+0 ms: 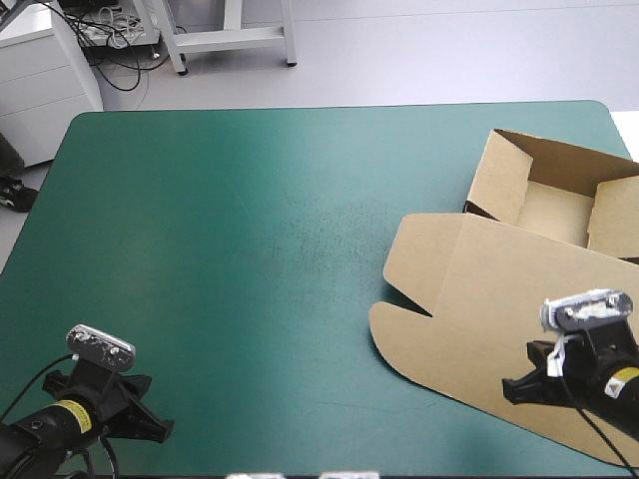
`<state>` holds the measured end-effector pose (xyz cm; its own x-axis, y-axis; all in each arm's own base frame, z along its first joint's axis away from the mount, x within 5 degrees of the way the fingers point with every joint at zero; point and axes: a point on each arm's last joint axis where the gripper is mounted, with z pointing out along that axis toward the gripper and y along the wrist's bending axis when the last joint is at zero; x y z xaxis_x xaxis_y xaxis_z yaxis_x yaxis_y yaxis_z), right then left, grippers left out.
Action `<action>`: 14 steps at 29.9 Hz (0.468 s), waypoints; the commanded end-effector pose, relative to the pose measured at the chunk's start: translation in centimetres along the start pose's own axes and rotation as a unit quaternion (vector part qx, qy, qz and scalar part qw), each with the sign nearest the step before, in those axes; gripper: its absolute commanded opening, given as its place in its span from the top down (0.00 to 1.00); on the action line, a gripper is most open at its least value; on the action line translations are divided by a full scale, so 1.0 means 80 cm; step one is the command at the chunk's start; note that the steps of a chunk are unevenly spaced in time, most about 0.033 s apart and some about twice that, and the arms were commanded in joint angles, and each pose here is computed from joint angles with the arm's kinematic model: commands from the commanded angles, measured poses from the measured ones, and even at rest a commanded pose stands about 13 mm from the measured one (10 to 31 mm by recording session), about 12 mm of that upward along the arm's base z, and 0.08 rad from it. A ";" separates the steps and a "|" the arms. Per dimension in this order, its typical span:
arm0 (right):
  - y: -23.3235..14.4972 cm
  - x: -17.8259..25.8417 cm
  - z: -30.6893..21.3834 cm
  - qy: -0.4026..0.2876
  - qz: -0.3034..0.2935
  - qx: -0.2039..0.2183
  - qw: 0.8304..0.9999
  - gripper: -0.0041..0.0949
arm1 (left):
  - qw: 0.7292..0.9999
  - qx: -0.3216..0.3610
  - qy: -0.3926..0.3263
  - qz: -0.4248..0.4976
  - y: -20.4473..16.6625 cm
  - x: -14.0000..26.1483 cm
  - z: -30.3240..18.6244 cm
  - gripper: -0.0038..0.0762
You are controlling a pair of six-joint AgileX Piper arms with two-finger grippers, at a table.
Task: Fold the box
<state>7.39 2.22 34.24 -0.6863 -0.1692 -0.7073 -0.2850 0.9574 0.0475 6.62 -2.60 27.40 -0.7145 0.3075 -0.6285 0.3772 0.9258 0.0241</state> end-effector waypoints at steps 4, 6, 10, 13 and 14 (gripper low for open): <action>0.009 0.037 -0.014 -0.076 -0.006 0.001 0.997 0.96 | 0.999 0.013 -0.030 -0.007 -0.003 -0.010 -0.002 0.99; 0.010 0.049 -0.014 -0.083 -0.007 0.002 0.997 0.96 | 1.000 0.018 -0.021 -0.010 -0.004 -0.006 0.003 0.99; 0.011 0.064 -0.012 -0.093 -0.011 0.008 0.996 0.96 | 1.000 0.022 -0.015 -0.010 -0.005 -0.003 0.006 0.99; 0.010 0.073 -0.007 -0.098 -0.012 0.012 0.995 0.96 | 1.000 0.022 -0.016 -0.010 -0.005 -0.003 0.006 0.99; 0.010 0.077 -0.004 -0.095 -0.012 0.011 0.995 0.96 | 1.000 0.022 -0.016 -0.010 -0.005 -0.003 0.006 0.99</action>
<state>2.40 1.88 29.76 -0.5953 -0.1578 -0.7879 -0.2865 0.9578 0.0247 6.45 -2.87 26.14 -0.7418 0.3016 -0.5990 0.3845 0.9231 -0.0113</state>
